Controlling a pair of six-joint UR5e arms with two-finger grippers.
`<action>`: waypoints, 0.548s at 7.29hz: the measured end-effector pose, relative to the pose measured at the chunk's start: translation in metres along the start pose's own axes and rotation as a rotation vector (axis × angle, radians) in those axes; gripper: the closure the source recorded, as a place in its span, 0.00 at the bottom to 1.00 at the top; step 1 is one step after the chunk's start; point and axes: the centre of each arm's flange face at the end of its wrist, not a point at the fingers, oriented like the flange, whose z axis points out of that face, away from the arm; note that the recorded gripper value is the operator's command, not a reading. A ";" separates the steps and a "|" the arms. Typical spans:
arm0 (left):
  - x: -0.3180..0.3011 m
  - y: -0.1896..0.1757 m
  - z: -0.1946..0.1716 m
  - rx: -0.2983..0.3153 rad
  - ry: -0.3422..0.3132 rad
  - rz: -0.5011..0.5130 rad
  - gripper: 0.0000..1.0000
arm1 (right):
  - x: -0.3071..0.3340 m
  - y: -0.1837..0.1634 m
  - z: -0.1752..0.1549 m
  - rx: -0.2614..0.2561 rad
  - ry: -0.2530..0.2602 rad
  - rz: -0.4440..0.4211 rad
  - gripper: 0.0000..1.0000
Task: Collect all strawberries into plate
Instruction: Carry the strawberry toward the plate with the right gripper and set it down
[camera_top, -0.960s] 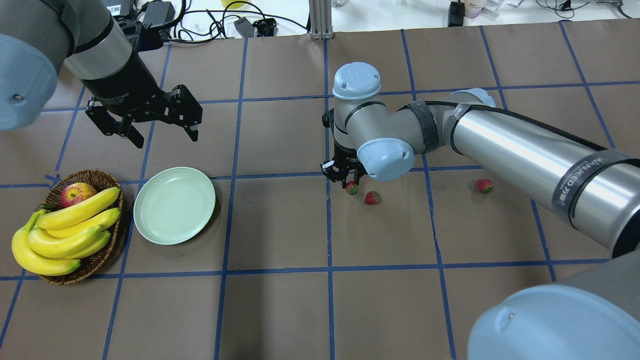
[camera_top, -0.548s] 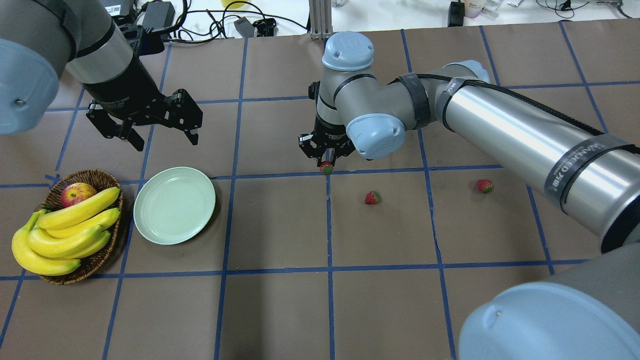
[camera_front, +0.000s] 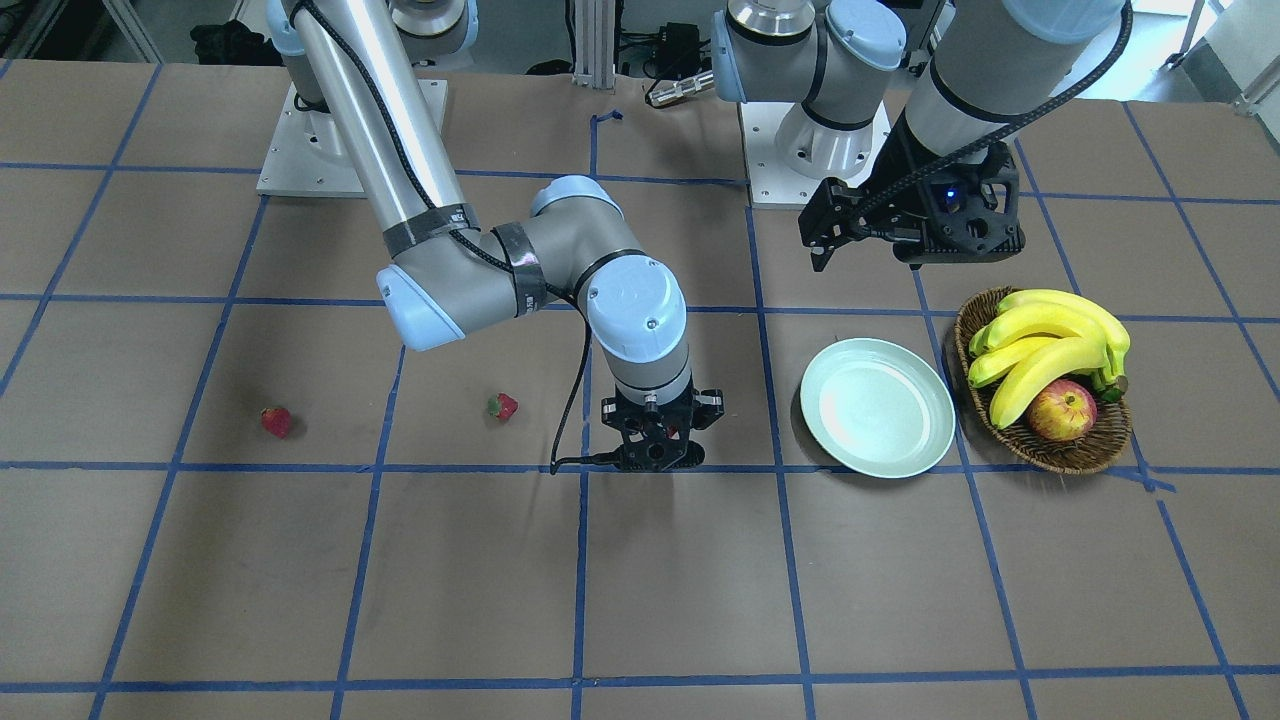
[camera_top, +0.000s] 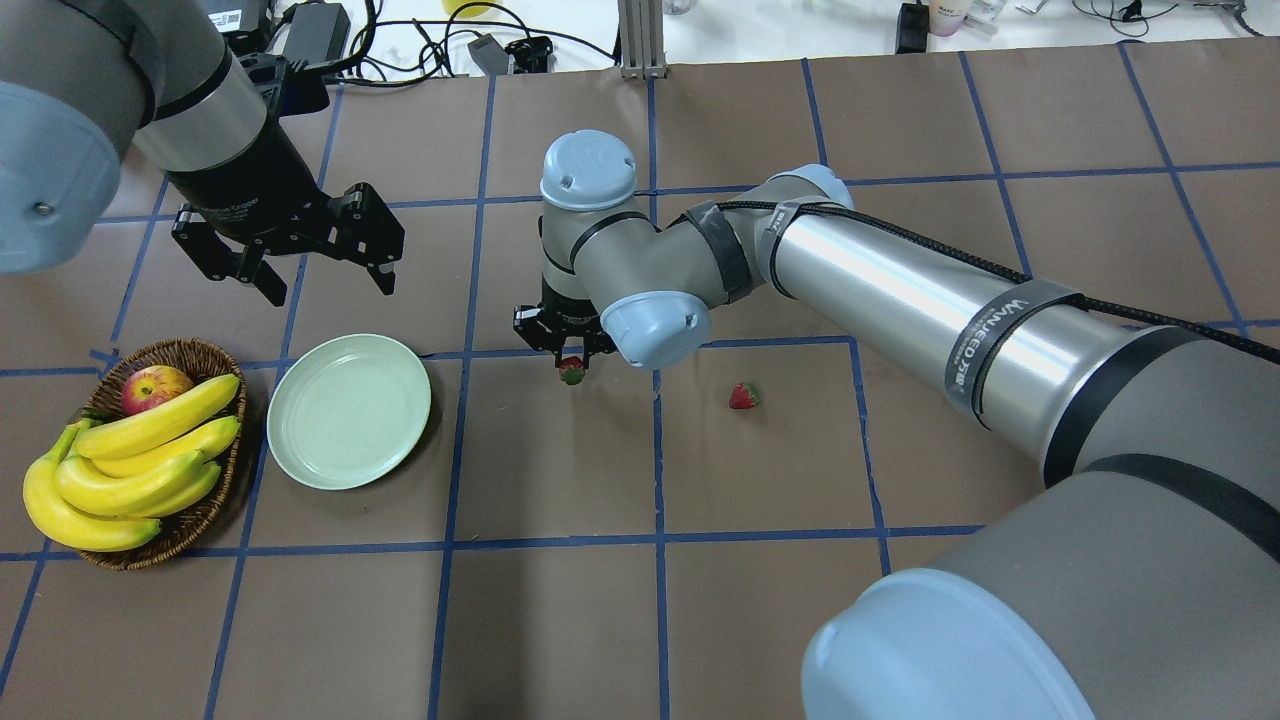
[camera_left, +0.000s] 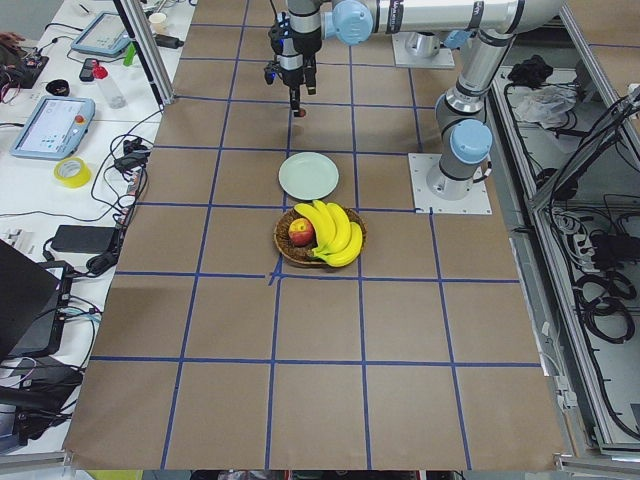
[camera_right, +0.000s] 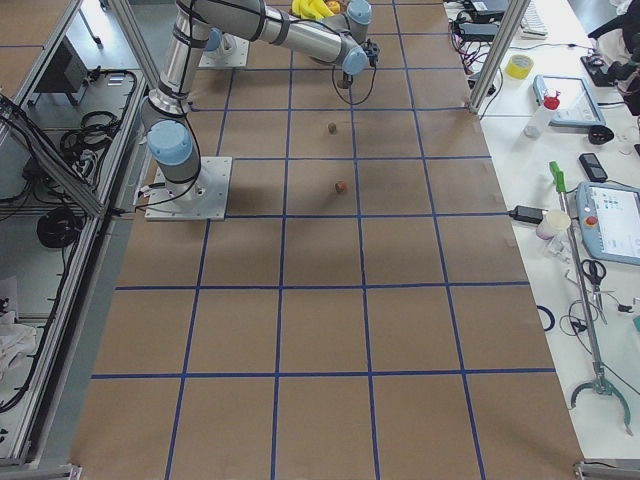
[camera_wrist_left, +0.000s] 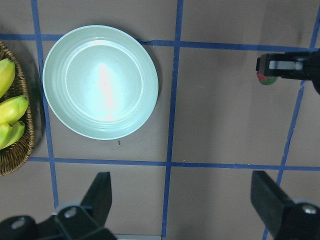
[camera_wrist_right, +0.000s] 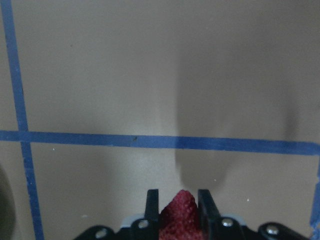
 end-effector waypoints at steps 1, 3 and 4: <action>-0.001 0.000 0.000 -0.001 0.000 -0.001 0.00 | -0.003 0.004 0.005 -0.012 -0.002 -0.001 0.29; -0.001 0.000 0.001 -0.003 -0.002 -0.001 0.00 | -0.002 0.014 0.014 -0.040 0.004 -0.008 0.19; -0.001 0.000 0.001 -0.003 -0.003 0.000 0.00 | 0.001 0.017 0.016 -0.048 0.008 -0.009 0.15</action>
